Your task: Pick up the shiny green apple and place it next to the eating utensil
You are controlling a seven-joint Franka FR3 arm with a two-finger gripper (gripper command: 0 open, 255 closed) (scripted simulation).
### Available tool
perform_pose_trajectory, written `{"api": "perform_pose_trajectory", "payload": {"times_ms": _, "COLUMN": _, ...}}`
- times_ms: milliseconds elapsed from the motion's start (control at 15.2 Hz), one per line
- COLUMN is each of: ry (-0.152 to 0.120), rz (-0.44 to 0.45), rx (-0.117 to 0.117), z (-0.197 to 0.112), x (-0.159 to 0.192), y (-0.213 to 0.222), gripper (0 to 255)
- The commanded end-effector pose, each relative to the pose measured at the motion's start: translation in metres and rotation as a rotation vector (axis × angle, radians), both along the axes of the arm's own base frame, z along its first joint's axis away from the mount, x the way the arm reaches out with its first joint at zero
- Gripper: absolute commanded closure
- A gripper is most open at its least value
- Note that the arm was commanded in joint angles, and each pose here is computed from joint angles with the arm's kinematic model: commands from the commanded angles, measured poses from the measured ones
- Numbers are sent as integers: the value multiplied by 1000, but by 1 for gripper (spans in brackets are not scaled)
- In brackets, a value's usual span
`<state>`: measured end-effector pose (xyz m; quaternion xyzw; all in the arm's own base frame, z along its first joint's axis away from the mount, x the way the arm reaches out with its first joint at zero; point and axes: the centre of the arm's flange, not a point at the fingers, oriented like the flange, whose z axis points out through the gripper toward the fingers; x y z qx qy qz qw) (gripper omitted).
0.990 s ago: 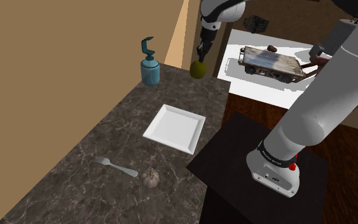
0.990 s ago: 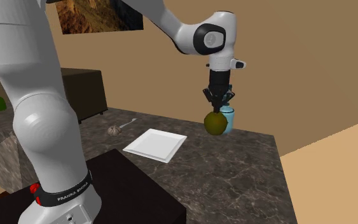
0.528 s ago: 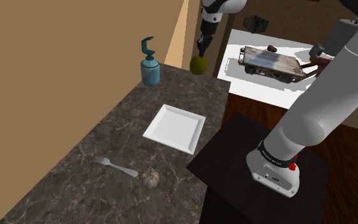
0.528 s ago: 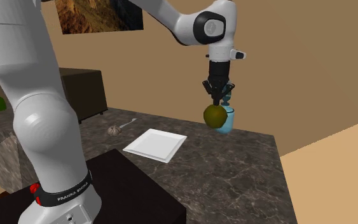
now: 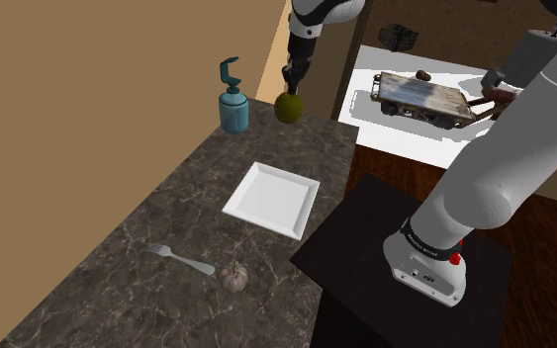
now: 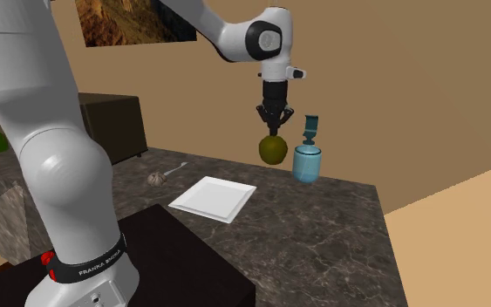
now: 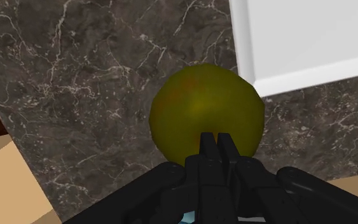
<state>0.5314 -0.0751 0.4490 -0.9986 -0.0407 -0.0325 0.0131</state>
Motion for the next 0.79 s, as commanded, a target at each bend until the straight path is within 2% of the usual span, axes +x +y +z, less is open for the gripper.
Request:
{"api": "perform_pose_trajectory", "payload": {"times_ms": 0, "ry": 0, "rz": -1, "rx": 0, "z": 1, "x": 5, "y": 25, "gripper": 255}}
{"api": "perform_pose_trajectory", "payload": {"times_ms": 726, "ry": 0, "rz": -1, "rx": 0, "z": 1, "x": 31, "y": 168, "gripper": 255}}
